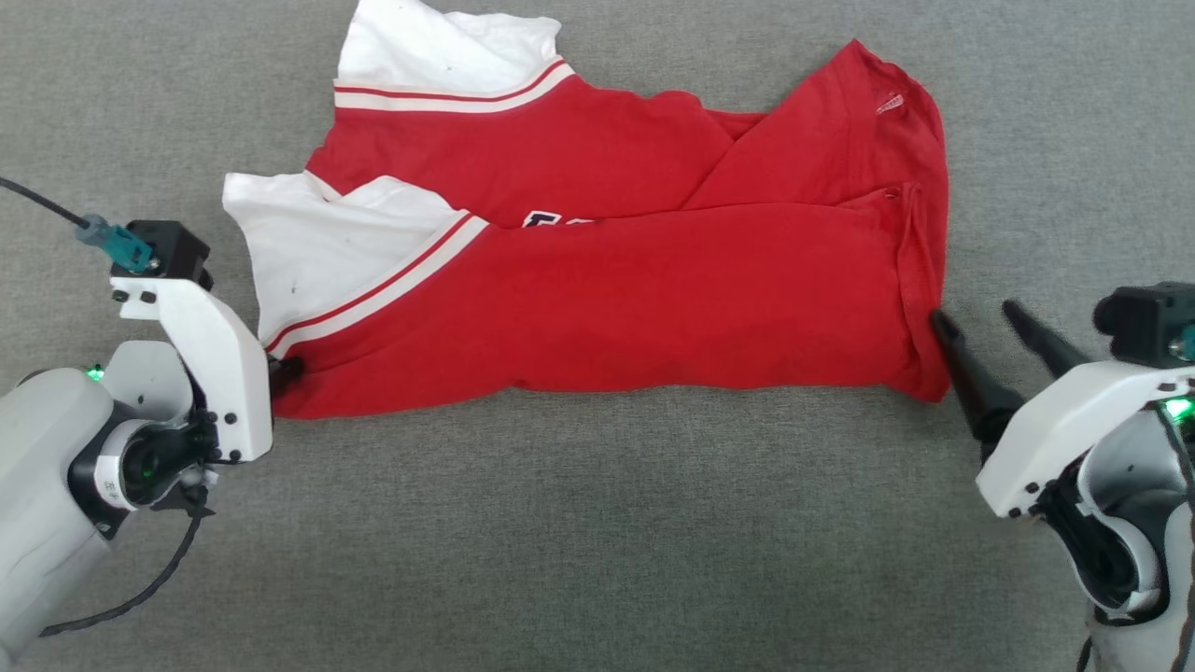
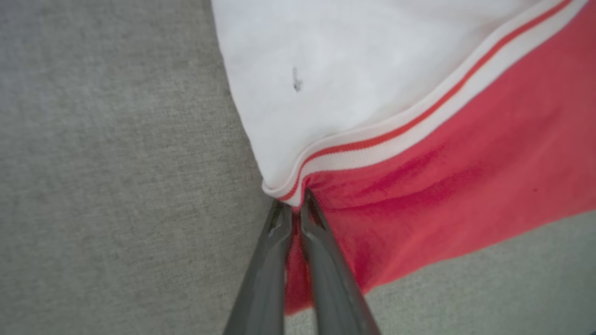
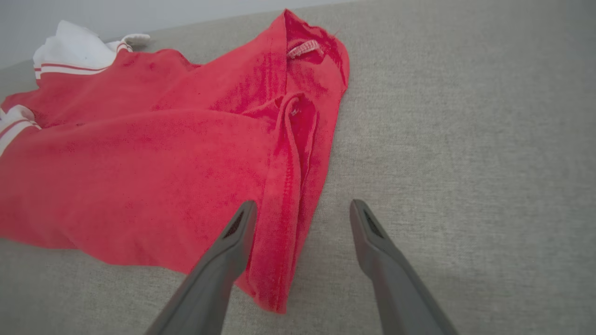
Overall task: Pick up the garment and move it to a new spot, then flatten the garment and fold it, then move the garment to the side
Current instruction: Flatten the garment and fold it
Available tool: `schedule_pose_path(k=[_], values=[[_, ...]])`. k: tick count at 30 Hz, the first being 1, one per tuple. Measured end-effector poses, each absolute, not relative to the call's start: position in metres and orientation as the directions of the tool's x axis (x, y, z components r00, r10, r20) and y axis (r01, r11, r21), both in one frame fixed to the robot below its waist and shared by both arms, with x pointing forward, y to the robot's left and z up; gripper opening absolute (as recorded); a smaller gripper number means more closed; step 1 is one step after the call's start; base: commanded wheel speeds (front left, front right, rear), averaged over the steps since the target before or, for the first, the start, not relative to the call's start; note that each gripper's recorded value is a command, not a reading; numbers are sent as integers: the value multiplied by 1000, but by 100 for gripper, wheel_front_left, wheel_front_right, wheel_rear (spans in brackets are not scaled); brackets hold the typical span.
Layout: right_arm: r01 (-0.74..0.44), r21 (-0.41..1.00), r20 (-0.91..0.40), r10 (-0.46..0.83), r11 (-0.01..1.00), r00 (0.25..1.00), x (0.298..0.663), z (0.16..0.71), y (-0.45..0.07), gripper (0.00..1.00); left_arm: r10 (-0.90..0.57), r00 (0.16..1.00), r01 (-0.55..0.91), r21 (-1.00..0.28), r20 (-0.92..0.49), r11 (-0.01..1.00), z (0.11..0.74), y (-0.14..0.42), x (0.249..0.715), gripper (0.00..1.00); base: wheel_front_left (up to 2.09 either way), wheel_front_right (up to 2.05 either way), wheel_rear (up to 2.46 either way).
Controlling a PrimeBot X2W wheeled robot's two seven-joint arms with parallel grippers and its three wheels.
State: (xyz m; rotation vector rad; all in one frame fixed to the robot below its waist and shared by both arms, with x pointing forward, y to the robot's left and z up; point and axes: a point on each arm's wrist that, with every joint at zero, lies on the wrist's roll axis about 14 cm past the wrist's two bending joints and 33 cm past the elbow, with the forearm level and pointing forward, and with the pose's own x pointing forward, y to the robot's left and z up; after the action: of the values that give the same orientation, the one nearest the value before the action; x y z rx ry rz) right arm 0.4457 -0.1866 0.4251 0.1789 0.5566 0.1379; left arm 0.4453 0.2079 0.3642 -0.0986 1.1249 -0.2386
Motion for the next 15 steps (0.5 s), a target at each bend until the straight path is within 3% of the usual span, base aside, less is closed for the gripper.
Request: schedule_pose_path(k=[14, 15], values=[[-137, 226, -748, 262, 964, 610, 432, 375, -160, 100, -254, 428, 141, -214, -868, 967, 366, 210, 442, 0, 0, 0, 0], [-141, 226, -761, 265, 964, 592, 432, 372, -159, 94, -254, 430, 139, -215, -867, 967, 365, 210, 442, 0, 0, 0, 0]])
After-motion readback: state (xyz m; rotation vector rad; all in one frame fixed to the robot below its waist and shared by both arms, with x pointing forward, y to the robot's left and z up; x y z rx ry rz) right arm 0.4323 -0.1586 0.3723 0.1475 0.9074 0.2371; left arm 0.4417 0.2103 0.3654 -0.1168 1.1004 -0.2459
